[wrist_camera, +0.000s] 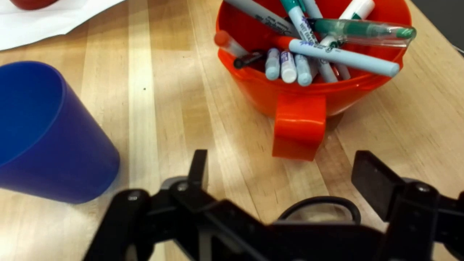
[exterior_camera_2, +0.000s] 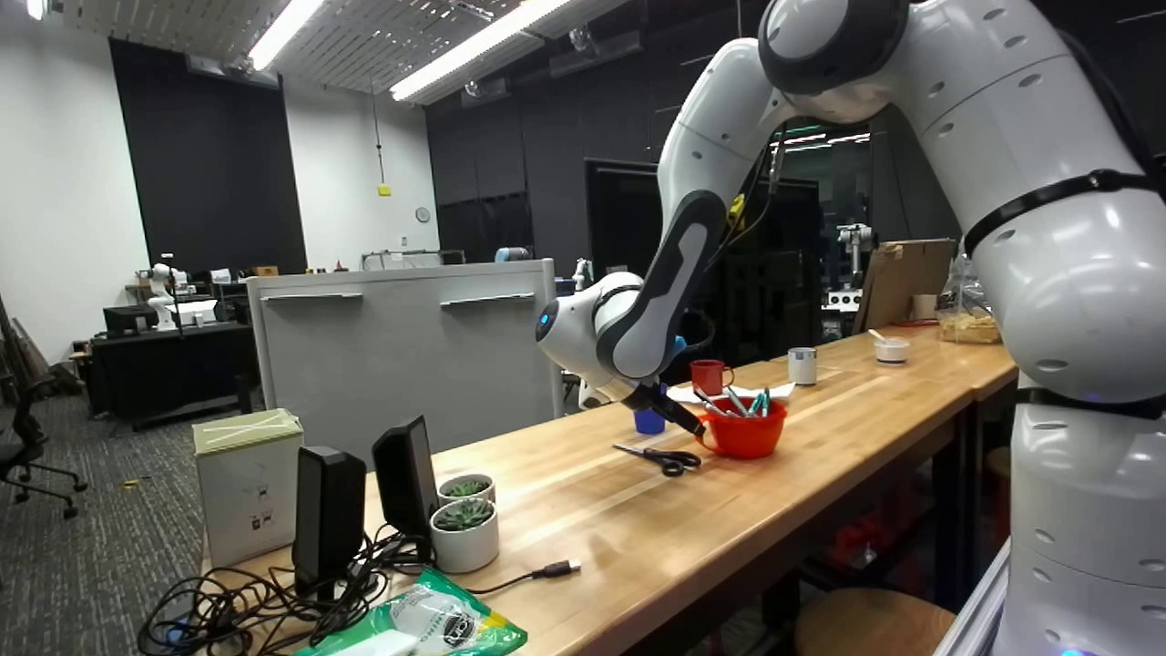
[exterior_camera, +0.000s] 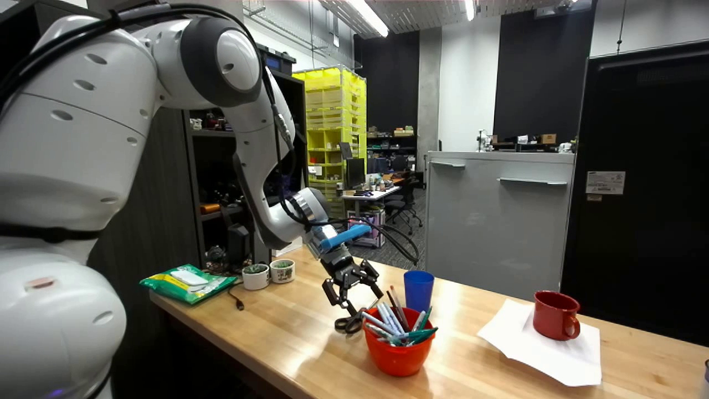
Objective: Move the orange cup forward
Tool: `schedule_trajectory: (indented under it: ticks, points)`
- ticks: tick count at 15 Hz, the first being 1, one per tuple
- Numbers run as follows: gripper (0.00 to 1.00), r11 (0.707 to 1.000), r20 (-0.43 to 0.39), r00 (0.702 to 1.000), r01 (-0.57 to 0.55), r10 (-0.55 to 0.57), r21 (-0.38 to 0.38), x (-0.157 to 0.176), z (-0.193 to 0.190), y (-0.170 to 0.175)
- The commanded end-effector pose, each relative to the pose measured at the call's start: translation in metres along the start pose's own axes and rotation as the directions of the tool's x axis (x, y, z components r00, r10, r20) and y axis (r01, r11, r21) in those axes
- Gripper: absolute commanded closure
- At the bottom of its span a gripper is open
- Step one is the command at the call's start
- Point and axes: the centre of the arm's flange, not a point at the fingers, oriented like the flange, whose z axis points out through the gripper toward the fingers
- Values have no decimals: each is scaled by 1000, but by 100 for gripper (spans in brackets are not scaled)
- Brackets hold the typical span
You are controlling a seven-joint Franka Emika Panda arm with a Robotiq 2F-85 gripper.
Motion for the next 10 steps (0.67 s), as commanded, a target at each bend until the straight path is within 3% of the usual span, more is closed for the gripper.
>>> schedule_trajectory:
  ticks: [1, 10]
  points:
    - [0, 1000, -20, 1000, 3, -3, -6, 1, 8, 2]
    - [0, 999, 1, 1000, -14, 14, 40, -12, 30, 0]
